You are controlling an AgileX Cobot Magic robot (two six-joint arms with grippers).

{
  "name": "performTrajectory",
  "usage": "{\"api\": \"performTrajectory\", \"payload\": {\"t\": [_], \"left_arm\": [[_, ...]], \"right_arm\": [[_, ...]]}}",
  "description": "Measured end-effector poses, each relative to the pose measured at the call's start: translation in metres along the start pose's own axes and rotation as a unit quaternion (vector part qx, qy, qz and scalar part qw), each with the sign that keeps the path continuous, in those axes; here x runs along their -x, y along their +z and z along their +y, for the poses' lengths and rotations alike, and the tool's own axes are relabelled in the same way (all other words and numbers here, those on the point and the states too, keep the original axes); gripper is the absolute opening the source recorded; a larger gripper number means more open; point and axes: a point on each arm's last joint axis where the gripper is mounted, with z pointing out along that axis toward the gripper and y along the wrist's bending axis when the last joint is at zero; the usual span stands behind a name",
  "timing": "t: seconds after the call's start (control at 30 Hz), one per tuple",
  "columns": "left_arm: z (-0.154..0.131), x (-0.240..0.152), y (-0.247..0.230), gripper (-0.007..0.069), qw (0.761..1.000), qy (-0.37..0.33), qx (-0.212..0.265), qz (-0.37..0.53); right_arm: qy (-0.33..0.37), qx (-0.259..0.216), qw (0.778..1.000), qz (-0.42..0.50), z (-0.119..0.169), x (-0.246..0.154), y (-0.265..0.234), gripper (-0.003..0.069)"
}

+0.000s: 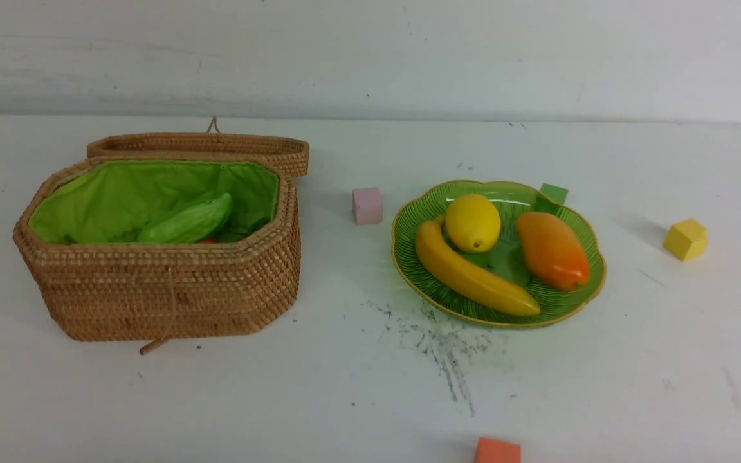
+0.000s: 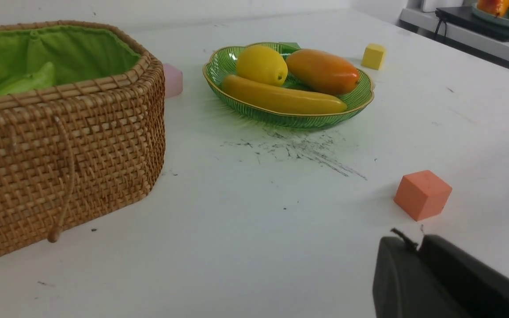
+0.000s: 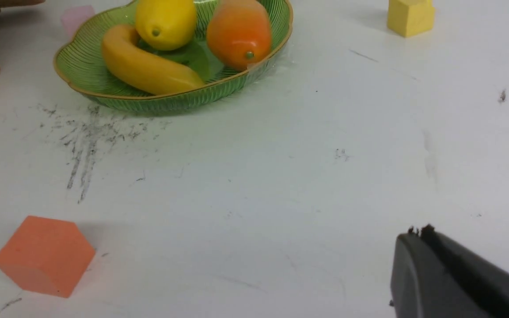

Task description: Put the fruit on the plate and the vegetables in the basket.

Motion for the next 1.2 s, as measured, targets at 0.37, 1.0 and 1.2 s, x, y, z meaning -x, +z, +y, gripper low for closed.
{"api": "performTrajectory", "payload": {"t": [0.37, 1.0, 1.2], "left_arm": [[0.000, 0.000, 0.000, 0.0067, 1.000, 0.000, 0.000, 0.000], [0.032, -0.032, -0.001, -0.0013, 0.963, -0.080, 0.255, -0.025], [0.032, -0.047, 0.000, -0.0013, 0.956, -0.131, 0.263, 0.023]], "right_arm": [[0.000, 0.000, 1.000, 0.000, 0.000, 0.000, 0.000, 0.0000], [0.001, 0.000, 1.000, 0.000, 0.000, 0.000, 0.000, 0.0016], [0.001, 0.001, 1.000, 0.000, 0.000, 0.000, 0.000, 0.0023]]}}
